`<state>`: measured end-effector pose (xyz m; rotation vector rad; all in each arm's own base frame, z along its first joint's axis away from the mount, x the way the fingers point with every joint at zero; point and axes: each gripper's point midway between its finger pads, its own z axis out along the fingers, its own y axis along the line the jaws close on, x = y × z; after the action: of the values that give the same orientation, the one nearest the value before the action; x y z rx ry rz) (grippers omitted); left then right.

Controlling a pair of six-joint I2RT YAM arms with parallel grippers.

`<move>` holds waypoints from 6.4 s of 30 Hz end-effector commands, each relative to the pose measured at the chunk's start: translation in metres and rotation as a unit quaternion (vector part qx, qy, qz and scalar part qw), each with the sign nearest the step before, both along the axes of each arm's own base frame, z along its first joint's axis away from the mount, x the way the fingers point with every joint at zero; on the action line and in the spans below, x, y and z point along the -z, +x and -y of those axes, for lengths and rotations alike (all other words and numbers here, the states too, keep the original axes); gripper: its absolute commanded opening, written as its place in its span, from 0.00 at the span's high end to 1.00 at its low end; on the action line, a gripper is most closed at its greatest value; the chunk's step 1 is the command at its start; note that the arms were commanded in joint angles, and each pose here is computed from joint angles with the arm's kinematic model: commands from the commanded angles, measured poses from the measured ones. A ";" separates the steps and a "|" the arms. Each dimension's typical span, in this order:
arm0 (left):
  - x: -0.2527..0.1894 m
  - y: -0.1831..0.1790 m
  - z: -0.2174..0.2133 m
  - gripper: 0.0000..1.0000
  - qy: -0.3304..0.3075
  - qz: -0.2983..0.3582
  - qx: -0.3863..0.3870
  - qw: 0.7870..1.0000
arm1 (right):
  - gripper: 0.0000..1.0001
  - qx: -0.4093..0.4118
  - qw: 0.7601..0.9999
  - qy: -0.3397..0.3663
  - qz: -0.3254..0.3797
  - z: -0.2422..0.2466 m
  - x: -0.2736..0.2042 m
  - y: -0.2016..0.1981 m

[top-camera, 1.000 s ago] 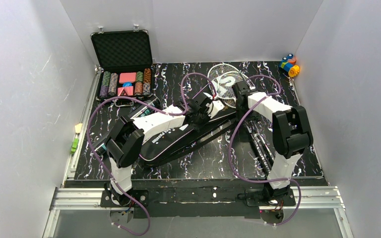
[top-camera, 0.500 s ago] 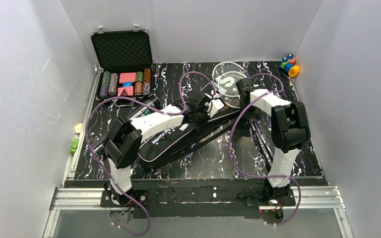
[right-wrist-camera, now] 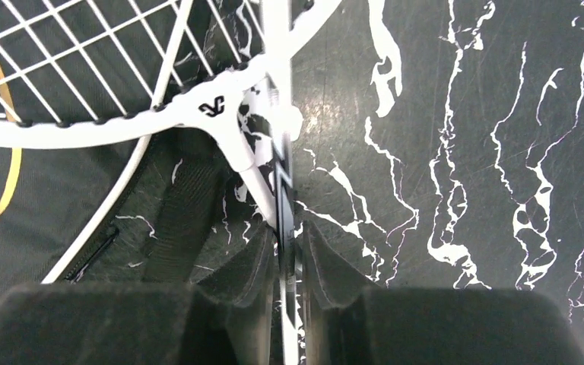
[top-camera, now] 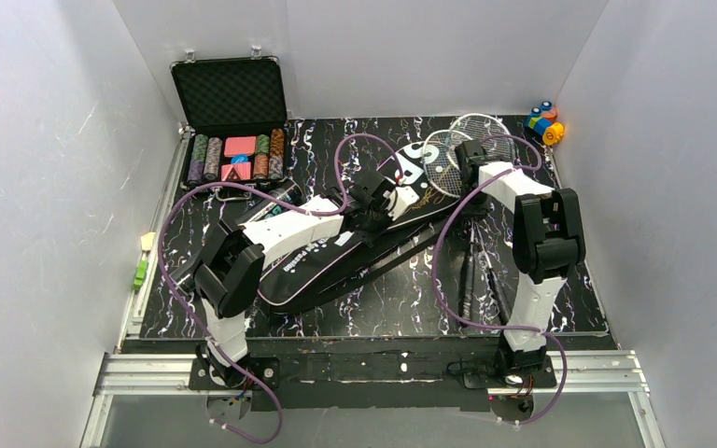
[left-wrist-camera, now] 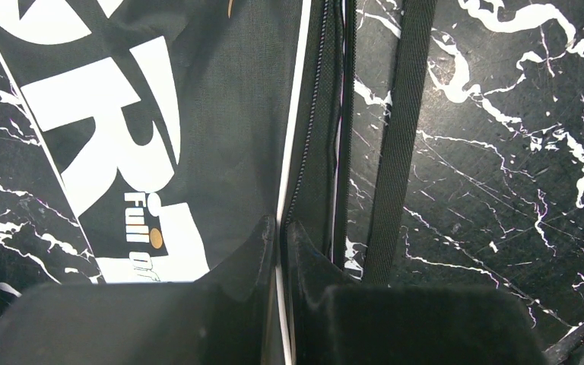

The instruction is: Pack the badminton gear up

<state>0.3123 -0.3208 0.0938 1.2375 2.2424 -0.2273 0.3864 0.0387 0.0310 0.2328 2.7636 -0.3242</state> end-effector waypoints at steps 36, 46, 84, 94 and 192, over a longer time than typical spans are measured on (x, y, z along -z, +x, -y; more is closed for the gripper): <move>-0.061 -0.014 -0.015 1.00 -0.132 -0.081 -0.119 0.981 | 0.60 0.113 0.989 0.084 0.039 0.026 -0.017 -0.008; -0.063 -0.010 -0.018 1.00 -0.126 -0.066 -0.116 0.983 | 0.81 0.112 0.989 0.084 0.046 0.026 -0.016 -0.004; -0.065 0.069 -0.021 1.00 -0.116 -0.023 -0.173 0.978 | 0.99 0.022 0.990 0.109 0.088 -0.030 -0.099 -0.193; -0.039 0.089 -0.011 1.00 -0.098 -0.020 -0.173 0.980 | 0.99 -0.029 0.984 0.151 0.090 -0.053 -0.128 -0.240; -0.056 0.077 -0.011 1.00 -0.121 -0.040 -0.166 0.978 | 0.99 -0.108 0.988 0.103 0.024 -0.114 -0.032 -0.301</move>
<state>0.3814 -0.3056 0.1033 0.7653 2.4618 -0.3651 0.0882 0.1641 0.0490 -0.0793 2.7663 0.0830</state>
